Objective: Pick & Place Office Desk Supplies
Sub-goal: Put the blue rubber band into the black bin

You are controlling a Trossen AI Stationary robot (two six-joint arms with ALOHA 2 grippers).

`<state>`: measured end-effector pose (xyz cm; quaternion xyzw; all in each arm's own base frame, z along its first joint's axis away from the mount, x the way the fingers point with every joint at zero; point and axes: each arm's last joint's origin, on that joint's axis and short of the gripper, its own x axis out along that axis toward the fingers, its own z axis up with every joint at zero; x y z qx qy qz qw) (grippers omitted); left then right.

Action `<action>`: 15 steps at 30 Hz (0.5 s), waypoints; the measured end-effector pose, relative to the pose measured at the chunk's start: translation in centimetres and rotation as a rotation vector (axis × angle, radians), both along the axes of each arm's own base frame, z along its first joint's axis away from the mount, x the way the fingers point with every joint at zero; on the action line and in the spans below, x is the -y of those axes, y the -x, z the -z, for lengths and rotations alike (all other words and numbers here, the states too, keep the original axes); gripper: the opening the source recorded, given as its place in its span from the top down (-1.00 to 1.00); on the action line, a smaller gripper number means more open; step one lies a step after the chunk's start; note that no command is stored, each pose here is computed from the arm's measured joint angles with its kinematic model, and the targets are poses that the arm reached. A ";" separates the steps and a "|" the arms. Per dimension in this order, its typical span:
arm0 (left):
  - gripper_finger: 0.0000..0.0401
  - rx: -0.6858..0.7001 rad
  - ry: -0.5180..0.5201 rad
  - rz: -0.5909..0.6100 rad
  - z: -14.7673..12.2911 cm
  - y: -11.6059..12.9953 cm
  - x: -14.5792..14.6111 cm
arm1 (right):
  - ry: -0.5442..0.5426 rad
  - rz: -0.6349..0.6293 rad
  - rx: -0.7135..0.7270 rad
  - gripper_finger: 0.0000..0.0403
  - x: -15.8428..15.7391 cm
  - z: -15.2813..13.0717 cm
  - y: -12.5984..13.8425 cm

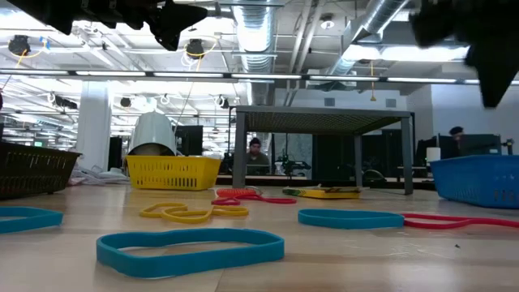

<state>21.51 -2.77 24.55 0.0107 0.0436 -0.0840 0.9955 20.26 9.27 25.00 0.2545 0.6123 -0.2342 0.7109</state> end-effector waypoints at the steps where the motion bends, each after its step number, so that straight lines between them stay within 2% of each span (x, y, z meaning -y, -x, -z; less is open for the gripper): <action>1: -0.05 0.000 0.000 0.000 0.0 0.0 0.0 | -0.014 0.005 0.019 -0.05 -0.6 -0.6 0.0; 8: -0.05 0.000 0.000 0.000 0.0 0.0 0.0 | -0.124 0.139 0.112 0.04 -4.7 -3.6 1.1; 11: -0.05 -0.004 0.018 -0.001 0.0 0.0 0.0 | -0.128 0.221 0.098 0.08 -6.3 -3.1 1.5; 15: -0.05 -0.005 0.022 -0.001 0.0 0.0 0.0 | -0.120 0.235 0.054 0.10 -8.5 -1.3 1.2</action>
